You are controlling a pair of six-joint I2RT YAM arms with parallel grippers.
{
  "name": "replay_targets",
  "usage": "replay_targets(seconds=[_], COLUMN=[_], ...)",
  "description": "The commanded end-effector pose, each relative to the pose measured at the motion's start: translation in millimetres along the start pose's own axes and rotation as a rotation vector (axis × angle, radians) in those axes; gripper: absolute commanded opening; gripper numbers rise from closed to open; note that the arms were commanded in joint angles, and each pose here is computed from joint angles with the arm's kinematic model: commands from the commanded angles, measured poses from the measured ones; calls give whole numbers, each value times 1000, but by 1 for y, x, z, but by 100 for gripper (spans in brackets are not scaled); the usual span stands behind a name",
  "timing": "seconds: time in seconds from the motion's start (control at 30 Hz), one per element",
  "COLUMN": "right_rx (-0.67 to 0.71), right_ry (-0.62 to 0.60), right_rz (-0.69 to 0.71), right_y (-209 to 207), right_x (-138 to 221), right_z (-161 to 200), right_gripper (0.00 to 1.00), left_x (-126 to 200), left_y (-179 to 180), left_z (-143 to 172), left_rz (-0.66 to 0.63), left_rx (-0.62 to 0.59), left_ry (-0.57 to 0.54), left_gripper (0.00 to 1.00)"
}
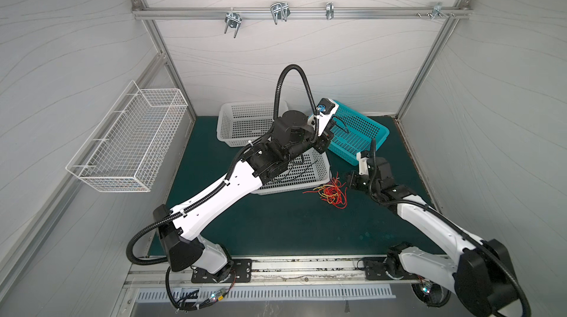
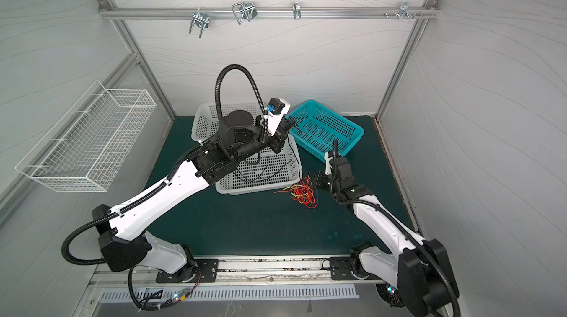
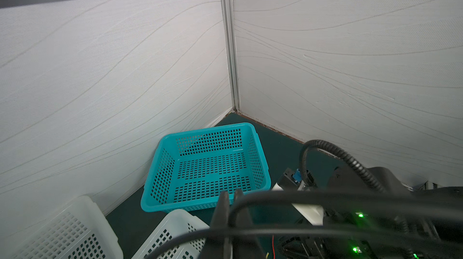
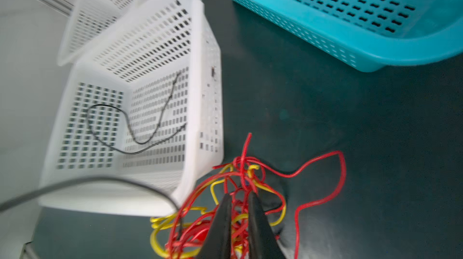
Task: Untangle and sort cables by color
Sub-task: Untie the cable.
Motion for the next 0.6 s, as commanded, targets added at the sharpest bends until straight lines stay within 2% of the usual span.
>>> replay_targets(seconds=[0.0, 0.07, 0.2, 0.37, 0.57], right_rx=[57, 90, 134, 102, 85], right_ry=[56, 91, 164, 219, 190], right_rz=[-116, -128, -58, 26, 78], right_y=[18, 27, 31, 21, 10], right_x=[10, 10, -4, -19, -12], right_z=[5, 9, 21, 37, 46], right_gripper=[27, 31, 32, 22, 16], left_x=[8, 8, 10, 17, 30], left_y=[2, 2, 3, 4, 7], left_z=[-14, -14, -17, -21, -30], left_rz=[-16, -16, -18, -23, -42], left_rx=[-22, -20, -22, -30, -35], left_ry=[-56, -56, -67, -80, -119], left_gripper=[0, 0, 0, 0, 0])
Point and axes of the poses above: each gripper's point midway between its finger pads, its own x axis back along the fingers, its own y axis along the line the jaws close on, z = x × y, the point moved 10 cm from there along x, back along the fingers, and after that the axes turned 3 degrees about -x, right-handed, at the moved point
